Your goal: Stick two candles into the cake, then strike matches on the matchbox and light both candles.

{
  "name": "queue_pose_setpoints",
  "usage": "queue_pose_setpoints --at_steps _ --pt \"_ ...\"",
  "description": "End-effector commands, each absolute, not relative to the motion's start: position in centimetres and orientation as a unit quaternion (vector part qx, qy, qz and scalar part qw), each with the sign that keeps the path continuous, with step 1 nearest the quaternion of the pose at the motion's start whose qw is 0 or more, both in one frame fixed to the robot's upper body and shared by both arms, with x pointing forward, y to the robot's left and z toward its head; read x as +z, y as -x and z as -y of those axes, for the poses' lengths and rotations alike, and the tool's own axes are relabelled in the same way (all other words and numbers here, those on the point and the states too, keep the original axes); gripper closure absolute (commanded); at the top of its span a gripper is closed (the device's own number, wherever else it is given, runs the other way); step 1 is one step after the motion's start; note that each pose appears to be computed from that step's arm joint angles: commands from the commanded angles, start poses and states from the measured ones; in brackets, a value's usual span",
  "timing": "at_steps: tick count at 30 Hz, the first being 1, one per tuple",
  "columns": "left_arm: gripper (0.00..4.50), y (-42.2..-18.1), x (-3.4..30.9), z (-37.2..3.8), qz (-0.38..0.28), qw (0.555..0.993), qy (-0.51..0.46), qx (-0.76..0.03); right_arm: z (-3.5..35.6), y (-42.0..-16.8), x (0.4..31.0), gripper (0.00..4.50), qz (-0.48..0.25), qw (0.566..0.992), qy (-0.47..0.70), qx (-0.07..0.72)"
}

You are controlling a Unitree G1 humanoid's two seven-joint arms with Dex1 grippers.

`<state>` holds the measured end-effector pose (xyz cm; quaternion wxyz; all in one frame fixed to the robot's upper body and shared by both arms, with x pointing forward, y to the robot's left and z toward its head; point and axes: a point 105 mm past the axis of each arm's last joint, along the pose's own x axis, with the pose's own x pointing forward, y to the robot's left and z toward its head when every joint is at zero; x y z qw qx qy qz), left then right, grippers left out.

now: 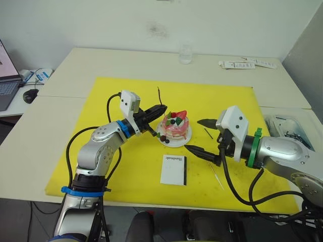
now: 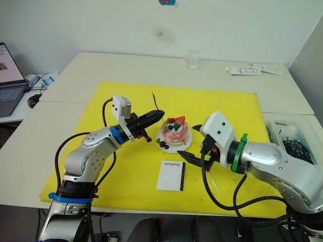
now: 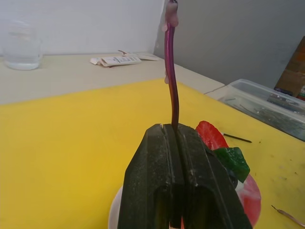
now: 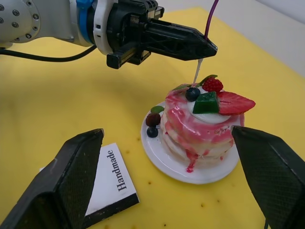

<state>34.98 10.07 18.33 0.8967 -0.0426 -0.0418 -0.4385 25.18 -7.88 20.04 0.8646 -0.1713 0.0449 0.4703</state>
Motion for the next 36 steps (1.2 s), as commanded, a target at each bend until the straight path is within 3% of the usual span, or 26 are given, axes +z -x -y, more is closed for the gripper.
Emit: queue_pose_setpoints --at_steps 1,10,29,36 --pt "4.5 -34.4 18.9 -9.6 0.052 0.888 0.04 -0.456 8.0 -24.9 21.1 0.04 -0.02 0.867 0.181 0.464" --pt "4.5 -34.2 18.8 -9.5 0.042 0.882 0.039 -0.467 8.0 -25.0 20.9 0.04 -0.024 0.868 0.179 0.463" --pt "4.5 -33.8 14.3 -9.0 0.028 0.887 -0.032 -0.461 8.0 -25.0 20.7 0.04 -0.024 0.868 0.178 0.462" --pt "4.5 -34.1 15.7 -9.3 0.044 0.891 -0.003 -0.451 8.0 -24.9 20.8 0.04 -0.023 0.869 0.176 0.462"
